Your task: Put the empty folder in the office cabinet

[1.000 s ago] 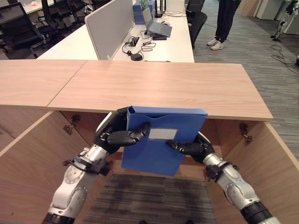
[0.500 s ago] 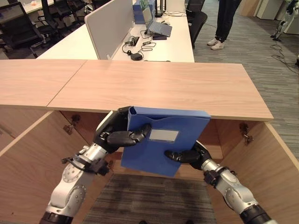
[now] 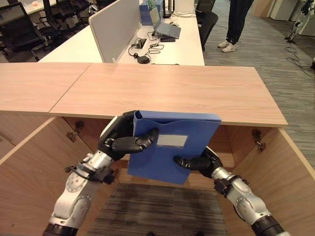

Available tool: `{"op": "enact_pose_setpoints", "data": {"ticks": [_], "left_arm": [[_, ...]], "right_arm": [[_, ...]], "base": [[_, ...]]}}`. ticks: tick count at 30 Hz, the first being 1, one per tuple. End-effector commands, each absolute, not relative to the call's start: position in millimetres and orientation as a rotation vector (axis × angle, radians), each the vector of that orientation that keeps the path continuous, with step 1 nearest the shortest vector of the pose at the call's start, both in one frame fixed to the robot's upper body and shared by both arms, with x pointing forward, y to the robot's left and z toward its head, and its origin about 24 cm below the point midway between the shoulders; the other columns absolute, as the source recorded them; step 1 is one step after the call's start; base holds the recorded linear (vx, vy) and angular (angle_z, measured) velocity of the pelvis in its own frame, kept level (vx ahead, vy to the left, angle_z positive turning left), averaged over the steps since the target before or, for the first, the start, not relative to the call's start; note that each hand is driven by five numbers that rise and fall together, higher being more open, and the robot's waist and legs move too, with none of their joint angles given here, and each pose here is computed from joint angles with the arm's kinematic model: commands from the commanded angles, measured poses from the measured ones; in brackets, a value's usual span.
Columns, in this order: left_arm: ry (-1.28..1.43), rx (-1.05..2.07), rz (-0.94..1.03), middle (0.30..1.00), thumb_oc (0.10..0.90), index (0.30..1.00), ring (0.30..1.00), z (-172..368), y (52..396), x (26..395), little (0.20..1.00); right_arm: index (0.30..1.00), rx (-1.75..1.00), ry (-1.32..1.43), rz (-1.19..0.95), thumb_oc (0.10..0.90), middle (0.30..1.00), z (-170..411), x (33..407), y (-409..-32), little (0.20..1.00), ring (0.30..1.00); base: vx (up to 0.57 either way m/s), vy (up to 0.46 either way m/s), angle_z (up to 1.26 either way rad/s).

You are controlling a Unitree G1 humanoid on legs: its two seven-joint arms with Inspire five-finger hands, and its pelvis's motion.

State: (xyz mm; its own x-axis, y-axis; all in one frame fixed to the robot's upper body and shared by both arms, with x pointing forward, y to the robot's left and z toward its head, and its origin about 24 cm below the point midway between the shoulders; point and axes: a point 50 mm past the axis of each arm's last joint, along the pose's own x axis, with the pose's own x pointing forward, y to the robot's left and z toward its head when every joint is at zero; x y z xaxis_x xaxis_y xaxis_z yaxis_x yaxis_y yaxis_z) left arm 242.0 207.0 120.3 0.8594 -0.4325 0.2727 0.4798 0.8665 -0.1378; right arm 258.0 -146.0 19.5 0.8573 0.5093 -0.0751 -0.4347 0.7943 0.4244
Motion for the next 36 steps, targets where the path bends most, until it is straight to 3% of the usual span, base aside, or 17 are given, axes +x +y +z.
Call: {"op": "enact_pose_setpoints", "data": {"ticks": [1,15,17,18,19,20,27,36], "left_arm": [[-0.702,-0.322,-0.579,0.300,0.400,0.300,0.300,198,186,248,0.300],[-0.683,-0.342,-0.511,0.300,0.400,0.300,0.300,186,190,247,0.300],[-0.677,-0.342,-0.499,0.455,0.504,0.455,0.455,184,191,247,0.455],[-0.667,-0.333,-0.484,0.653,0.635,0.653,0.653,181,193,247,0.653],[-0.667,-0.333,-0.484,0.731,0.687,0.731,0.731,181,193,247,0.731],[-0.665,-0.326,-0.474,0.900,0.800,0.900,0.900,180,194,247,0.900],[-0.622,-0.268,-0.395,0.900,0.800,0.900,0.900,168,202,247,0.900],[-0.385,-0.109,-0.208,0.900,0.800,0.900,0.900,118,240,242,0.900]], "right_arm": [[0.300,0.563,-0.179,0.725,0.400,0.300,98,275,-103,0.300,0.300],[0.300,0.539,-0.211,0.842,0.400,0.300,112,267,-91,0.300,0.300],[0.300,0.528,-0.205,0.851,0.400,0.300,111,265,-91,0.300,0.300],[0.300,0.501,-0.193,0.856,0.400,0.300,109,264,-93,0.300,0.300],[0.300,0.500,-0.192,0.856,0.400,0.300,109,264,-93,0.300,0.300],[0.300,0.482,-0.187,0.856,0.400,0.300,108,263,-95,0.300,0.300],[0.300,0.360,-0.123,0.821,0.400,0.300,94,258,-113,0.300,0.300],[0.300,0.170,-0.002,0.699,0.400,0.300,68,250,-157,0.300,0.300]], "base": [[0.00,0.000,0.00],[0.00,0.000,0.00],[0.00,0.000,0.00],[0.00,0.000,0.00],[0.00,0.000,0.00],[0.00,0.000,0.00],[0.00,0.000,0.00],[0.00,0.000,0.00]]}}
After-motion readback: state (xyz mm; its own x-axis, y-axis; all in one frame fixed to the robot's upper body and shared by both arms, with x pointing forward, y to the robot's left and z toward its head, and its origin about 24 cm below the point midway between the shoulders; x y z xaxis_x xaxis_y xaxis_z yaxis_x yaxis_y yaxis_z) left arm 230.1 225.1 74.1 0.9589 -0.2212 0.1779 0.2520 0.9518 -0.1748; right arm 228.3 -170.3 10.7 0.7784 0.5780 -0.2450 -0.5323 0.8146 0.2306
